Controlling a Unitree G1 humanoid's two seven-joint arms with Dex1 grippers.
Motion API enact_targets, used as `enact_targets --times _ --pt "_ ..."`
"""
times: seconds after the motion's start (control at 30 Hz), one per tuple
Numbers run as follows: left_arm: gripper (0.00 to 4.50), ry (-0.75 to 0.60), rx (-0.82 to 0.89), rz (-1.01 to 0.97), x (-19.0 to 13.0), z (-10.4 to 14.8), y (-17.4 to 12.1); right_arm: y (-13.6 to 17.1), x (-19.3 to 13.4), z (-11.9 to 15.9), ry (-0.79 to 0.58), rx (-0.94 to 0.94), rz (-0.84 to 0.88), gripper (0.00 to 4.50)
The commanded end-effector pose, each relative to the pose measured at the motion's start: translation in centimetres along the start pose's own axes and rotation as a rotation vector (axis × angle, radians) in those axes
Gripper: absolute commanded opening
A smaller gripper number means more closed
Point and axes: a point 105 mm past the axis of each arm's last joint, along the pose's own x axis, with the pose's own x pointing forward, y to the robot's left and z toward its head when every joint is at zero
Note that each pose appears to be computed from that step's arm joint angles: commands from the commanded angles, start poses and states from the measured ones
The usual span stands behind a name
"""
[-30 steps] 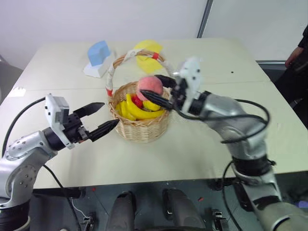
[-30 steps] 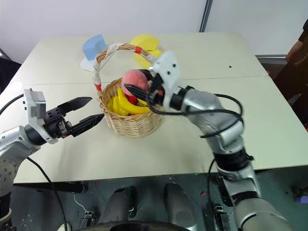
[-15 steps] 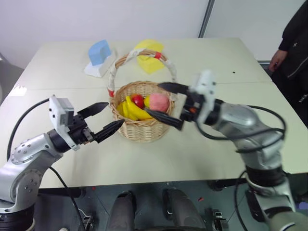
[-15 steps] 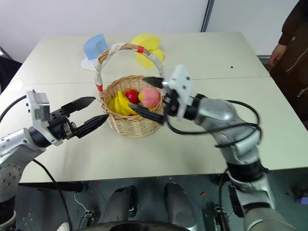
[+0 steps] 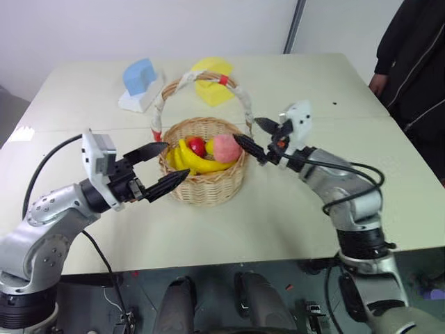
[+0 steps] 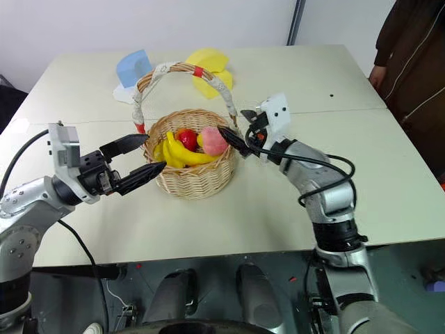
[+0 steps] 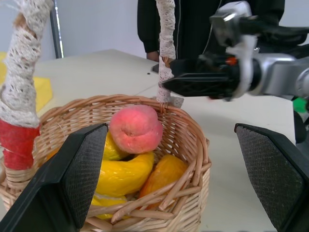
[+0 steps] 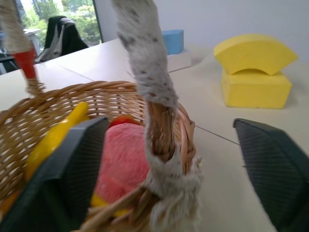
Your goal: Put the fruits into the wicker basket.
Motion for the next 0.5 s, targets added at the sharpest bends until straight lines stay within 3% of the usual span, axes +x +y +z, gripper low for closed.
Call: enact_targets --times 0.03,0.2,0.33,0.5 --pt "4.50 -0.036 0.036 -0.012 0.1 1.0 -0.7 -0.1 -0.1 1.9 -0.083 -0.023 -0.002 2.30" --pt "4.50 -0.045 0.027 -0.011 0.4 0.8 -1.1 -0.2 -0.8 2.9 -0.116 -0.043 0.003 0.01" --pt "4.50 -0.055 0.025 -0.015 0.7 0.8 -1.1 -1.8 -2.7 4.8 -0.173 -0.093 -0.062 0.01" --pt "4.50 -0.064 0.020 -0.035 1.3 0.8 -1.1 -9.0 -7.5 7.0 -0.213 -0.182 -0.397 0.01"
